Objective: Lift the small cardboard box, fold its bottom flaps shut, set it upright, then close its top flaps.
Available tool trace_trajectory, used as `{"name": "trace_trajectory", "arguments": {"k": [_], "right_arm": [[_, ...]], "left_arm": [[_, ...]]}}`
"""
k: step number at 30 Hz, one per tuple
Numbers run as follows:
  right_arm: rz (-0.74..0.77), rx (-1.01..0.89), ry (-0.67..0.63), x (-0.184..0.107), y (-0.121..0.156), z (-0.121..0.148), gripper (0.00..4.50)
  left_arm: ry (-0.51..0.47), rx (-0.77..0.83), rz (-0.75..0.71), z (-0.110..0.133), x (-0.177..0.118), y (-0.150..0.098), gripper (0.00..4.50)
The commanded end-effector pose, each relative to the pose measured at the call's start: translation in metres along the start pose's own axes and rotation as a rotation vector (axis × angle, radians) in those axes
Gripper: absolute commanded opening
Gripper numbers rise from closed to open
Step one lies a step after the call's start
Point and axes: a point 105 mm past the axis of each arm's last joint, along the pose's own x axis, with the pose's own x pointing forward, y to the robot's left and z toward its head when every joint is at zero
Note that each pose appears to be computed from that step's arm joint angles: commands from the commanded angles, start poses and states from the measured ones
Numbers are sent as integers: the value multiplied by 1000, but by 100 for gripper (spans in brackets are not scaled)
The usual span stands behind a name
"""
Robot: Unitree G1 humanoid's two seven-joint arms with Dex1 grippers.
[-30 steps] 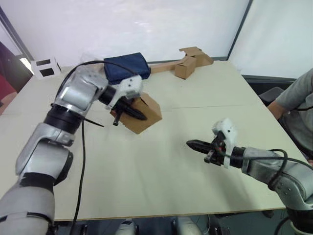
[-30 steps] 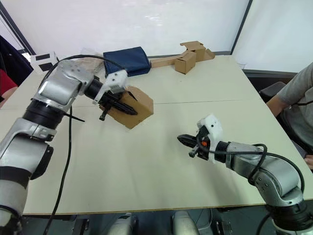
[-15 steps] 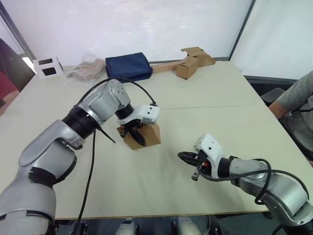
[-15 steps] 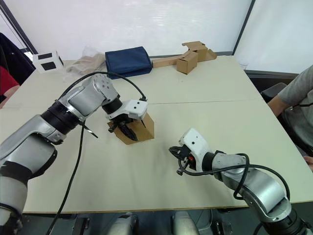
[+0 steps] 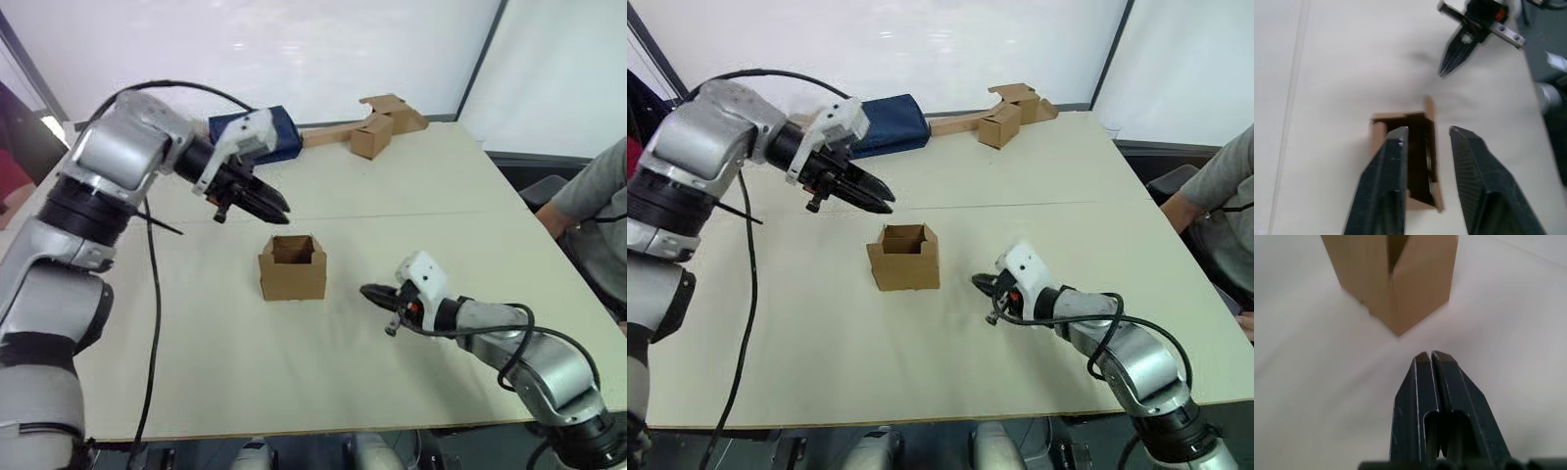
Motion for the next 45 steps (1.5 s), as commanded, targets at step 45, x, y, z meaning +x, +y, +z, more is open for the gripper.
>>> {"name": "trace_trajectory", "arguments": {"k": [45], "right_arm": [[134,-103,92,16,16,-36,0]], "left_arm": [[-155,-461,196,-142,88,-100,1]]}}
